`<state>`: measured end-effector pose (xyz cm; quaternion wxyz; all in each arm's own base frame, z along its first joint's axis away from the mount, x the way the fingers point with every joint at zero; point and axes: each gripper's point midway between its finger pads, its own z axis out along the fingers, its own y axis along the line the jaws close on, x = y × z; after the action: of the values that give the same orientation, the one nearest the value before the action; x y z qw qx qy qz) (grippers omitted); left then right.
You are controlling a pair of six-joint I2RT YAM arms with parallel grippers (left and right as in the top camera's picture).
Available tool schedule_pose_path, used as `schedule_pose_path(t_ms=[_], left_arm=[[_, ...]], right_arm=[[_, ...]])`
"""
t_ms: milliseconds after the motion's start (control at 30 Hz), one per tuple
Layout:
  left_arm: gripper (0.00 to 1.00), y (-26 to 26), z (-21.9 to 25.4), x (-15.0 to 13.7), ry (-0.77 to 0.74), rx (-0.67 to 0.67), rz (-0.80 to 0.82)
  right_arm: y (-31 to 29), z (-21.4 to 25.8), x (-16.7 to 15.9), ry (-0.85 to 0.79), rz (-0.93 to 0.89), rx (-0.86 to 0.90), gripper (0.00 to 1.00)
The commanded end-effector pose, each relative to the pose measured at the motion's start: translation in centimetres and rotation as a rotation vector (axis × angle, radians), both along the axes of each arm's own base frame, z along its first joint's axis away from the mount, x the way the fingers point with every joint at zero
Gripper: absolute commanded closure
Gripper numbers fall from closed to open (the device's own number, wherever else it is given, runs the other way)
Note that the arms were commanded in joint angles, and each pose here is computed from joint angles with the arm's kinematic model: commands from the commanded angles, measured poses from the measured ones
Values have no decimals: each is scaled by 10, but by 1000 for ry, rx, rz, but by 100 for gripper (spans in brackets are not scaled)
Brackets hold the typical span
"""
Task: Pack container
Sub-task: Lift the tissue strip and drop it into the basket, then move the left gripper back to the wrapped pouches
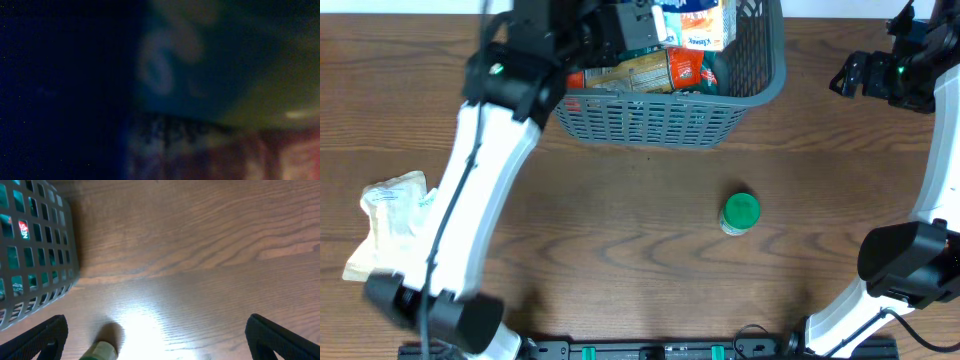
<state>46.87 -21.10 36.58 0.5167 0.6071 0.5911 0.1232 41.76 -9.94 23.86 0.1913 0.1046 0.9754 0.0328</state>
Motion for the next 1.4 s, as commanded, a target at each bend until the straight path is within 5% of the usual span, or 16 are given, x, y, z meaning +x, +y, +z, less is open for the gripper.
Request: schedule_pose_path(t_ms=[0,367,567,767,833,967,1200,1367], left_arm=[[94,-10,-35,29,-6,68,-31],[94,-4,-173,80,188,211,79],[76,0,-181,74,228,230,85],[50,0,-142,59,184,215,82],[1,1,-119,48,160,206,78],[2,9,-72,31,97,169,98],[2,56,30,9,-58,-52,397],[2,131,82,-25,-104,-387,832]], right_arm=[[2,2,-2,0,15,4,1],[2,1,-4,6,22,2,1],[2,1,-3,4,41,-6,1],[2,1,-4,5,48,-9,1],[2,1,-4,5,60,-13,1],[2,1,-4,5,60,-13,1],[2,1,-4,5,63,-15,1],[2,1,-4,5,63,-14,1]])
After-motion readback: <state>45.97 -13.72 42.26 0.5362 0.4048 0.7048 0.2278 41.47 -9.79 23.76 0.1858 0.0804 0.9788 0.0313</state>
